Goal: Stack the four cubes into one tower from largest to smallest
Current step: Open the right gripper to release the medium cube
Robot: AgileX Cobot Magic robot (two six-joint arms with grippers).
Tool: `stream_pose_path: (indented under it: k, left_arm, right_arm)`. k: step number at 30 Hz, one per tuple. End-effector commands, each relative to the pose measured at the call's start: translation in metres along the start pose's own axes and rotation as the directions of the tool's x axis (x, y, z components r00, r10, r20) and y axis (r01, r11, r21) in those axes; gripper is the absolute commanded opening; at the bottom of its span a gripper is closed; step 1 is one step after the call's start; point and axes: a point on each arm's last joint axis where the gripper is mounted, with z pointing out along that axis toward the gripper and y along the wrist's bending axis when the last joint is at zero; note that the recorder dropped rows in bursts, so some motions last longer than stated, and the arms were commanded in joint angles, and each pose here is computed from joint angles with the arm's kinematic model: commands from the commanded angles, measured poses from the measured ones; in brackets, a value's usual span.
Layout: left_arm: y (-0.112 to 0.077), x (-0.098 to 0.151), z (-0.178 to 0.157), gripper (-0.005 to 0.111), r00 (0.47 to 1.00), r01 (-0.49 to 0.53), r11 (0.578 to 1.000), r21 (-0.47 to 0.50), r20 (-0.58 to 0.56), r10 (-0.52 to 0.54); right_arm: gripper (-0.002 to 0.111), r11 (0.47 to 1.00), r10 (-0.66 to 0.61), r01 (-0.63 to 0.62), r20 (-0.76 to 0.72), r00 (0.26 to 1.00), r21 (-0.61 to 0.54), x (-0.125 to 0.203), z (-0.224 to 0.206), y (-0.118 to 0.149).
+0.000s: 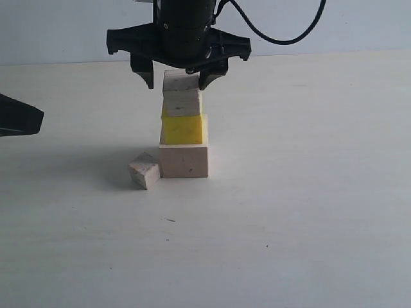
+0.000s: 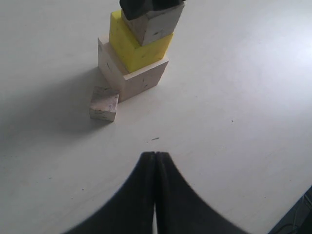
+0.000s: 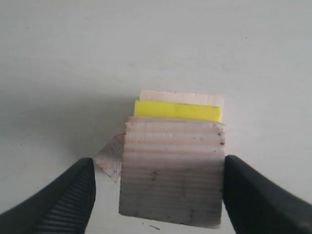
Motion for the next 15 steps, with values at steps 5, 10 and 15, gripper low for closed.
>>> stream_pose_path:
  k: [5, 10, 15]
  left_arm:
    - [-0.002, 0.001, 0.000, 0.000, 1.000, 0.009, 1.000, 0.012, 0.003, -0.009]
    - [-0.002, 0.001, 0.000, 0.000, 1.000, 0.009, 1.000, 0.012, 0.003, -0.009]
    - [-0.002, 0.001, 0.000, 0.000, 1.000, 0.008, 1.000, 0.011, 0.002, -0.008]
  right_arm:
    - [0.069, 1.000, -0.005, 0.005, 0.028, 1.000, -0.021, -0.002, -0.009, 0.002]
    - [0.069, 0.999, -0.006, 0.008, 0.054, 0.999, -0.033, -0.005, -0.020, 0.000]
    - [0.069, 1.000, -0.008, 0.008, 0.037, 0.999, -0.005, -0.003, -0.025, -0.003]
